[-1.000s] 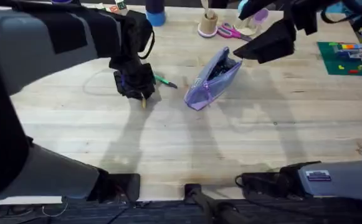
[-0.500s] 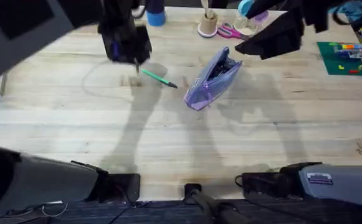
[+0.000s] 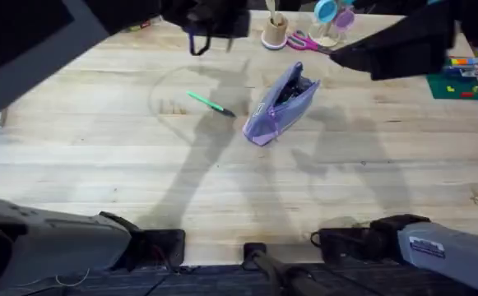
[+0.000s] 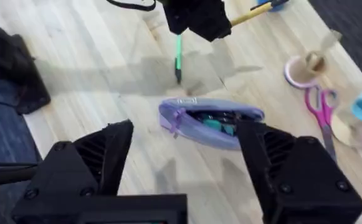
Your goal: Unzip the bag, pick up the pens from the table one at a time and place them inside, then zip the bag closed.
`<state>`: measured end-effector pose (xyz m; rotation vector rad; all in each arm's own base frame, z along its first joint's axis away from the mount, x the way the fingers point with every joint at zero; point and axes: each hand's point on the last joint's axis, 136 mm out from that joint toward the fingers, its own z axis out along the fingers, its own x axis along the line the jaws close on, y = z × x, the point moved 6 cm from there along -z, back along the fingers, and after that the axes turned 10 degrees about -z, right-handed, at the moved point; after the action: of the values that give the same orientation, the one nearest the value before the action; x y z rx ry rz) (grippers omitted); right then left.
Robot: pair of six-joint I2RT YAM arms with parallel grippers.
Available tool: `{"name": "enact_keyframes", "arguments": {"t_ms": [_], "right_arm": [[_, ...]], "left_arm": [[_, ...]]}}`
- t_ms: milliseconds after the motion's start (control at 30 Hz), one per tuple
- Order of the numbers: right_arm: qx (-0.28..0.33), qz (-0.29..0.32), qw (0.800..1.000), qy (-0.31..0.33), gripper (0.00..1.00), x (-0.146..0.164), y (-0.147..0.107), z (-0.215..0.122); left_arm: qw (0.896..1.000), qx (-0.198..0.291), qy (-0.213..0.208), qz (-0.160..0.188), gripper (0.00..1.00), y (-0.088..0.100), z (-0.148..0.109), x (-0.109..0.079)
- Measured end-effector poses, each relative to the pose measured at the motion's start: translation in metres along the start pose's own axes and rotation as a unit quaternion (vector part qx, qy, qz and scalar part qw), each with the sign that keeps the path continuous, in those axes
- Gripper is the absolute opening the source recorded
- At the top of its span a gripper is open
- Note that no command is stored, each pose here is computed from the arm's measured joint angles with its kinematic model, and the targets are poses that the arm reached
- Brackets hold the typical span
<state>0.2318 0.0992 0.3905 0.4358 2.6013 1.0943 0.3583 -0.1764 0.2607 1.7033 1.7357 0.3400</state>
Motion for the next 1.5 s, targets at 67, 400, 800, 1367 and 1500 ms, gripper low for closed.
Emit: {"name": "enact_keyframes", "arguments": {"t_ms": [67,400,800,1367,1500], "right_arm": [[0.005,0.003,1.000,-0.018,0.996,0.005,0.000,-0.009],[0.075,0.063,0.991,-0.087,0.995,0.036,-0.023,-0.045],[0.085,0.066,0.988,-0.108,0.995,0.054,-0.030,-0.061],[0.086,0.069,0.988,-0.110,0.996,0.054,-0.030,-0.061],[0.086,0.070,0.988,-0.110,0.995,0.054,-0.030,-0.062]], "left_arm": [[1.000,-0.006,-0.029,0.009,0.044,0.001,-0.001,-0.013],[0.993,-0.010,-0.110,0.046,0.044,-0.008,-0.006,-0.060],[0.981,-0.004,-0.174,0.086,0.044,-0.020,0.012,-0.098],[0.955,0.150,-0.187,0.172,0.044,-0.094,0.089,-0.100],[0.947,0.197,-0.164,0.192,0.044,-0.110,0.085,-0.087]]}}
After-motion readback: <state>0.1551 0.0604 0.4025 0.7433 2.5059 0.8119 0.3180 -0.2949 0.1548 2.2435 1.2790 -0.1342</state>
